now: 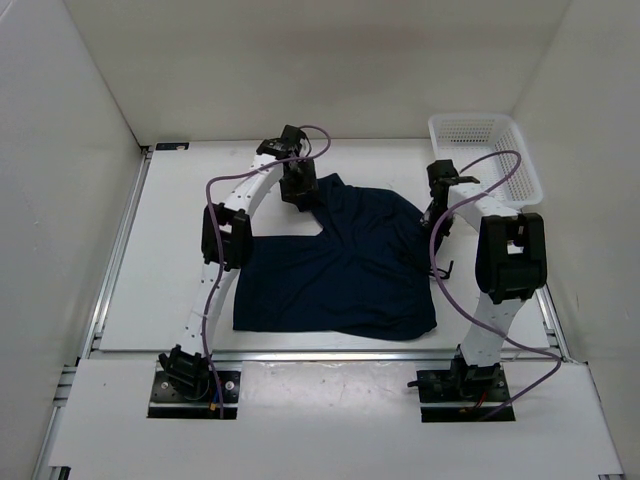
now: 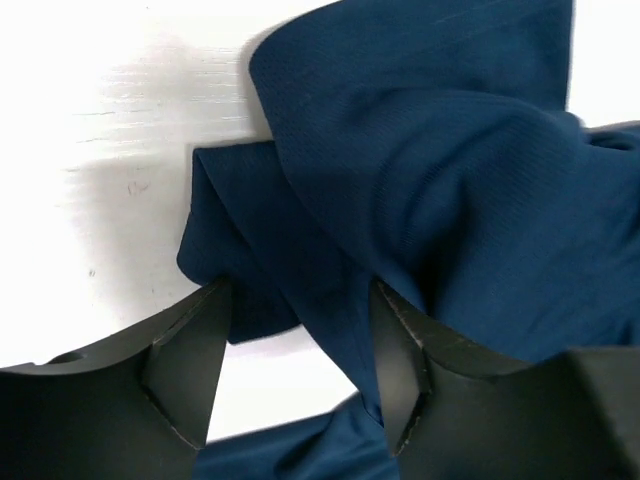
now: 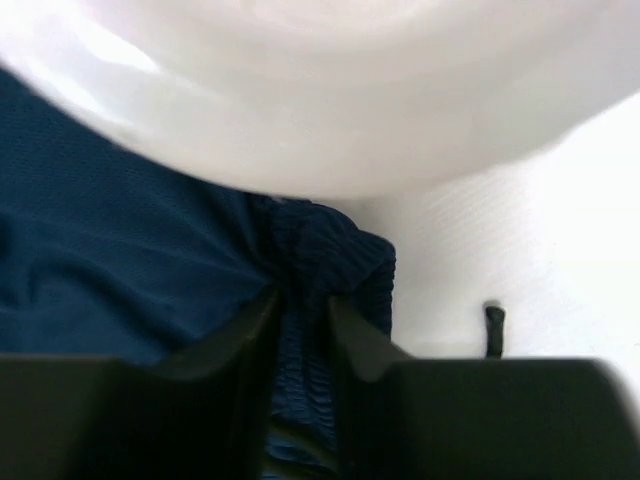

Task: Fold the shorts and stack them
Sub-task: Flatten the shorts out

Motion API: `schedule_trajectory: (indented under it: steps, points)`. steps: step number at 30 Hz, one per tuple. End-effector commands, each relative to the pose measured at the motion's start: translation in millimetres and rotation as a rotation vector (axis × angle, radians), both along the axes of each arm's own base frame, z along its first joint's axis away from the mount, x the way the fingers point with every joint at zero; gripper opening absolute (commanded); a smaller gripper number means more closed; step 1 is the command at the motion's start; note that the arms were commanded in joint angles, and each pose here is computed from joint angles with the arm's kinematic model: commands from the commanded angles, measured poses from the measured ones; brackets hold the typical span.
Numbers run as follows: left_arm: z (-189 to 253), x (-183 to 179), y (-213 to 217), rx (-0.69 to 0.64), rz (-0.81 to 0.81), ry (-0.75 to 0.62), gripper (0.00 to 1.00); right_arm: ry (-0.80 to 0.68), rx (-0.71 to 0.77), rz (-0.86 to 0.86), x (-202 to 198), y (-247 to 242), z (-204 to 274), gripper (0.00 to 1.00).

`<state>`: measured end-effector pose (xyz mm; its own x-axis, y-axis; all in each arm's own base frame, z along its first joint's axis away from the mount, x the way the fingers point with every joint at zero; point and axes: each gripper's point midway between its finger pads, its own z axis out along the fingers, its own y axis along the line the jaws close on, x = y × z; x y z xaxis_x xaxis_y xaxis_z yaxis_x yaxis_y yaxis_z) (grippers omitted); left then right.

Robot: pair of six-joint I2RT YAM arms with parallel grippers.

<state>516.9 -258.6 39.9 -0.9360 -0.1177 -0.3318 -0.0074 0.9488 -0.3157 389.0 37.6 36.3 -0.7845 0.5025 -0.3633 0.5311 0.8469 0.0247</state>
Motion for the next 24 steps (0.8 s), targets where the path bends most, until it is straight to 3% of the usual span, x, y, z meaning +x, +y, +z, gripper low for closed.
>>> schedule_trajectory:
  steps: [1, 2, 3, 7, 8, 10, 12, 19, 24]
  points:
    - [12, 12, -6, -0.019, 0.006, -0.059, 0.67, -0.058, -0.020, -0.002, 18, -5, 14, 0.20]
    - [12, 12, -6, -0.019, 0.006, -0.059, 0.62, -0.058, -0.020, -0.002, 18, -5, 14, 0.12]
    - [8, 14, -9, -0.029, 0.001, -0.058, 0.59, -0.058, -0.020, -0.002, 18, -5, 14, 0.10]
    - [6, 15, -10, -0.038, 0.020, -0.054, 0.46, -0.084, 0.000, 0.004, 19, -2, 24, 0.08]
    - [6, 14, -11, -0.045, 0.016, -0.051, 0.38, -0.094, 0.005, -0.005, 20, -2, 28, 0.08]
    - [14, 17, -8, -0.033, 0.026, -0.073, 0.10, -0.105, 0.006, -0.005, 20, -2, 32, 0.05]
    - [31, 12, -3, -0.020, 0.036, -0.088, 0.10, -0.128, 0.009, -0.005, 21, -1, 41, 0.00]
    - [99, -12, 75, 0.068, 0.135, -0.147, 0.10, -0.145, 0.029, 0.024, 15, 6, 48, 0.00]
    - [71, -68, 111, 0.135, 0.198, -0.019, 0.10, -0.124, 0.025, 0.063, 1, 16, 41, 0.00]
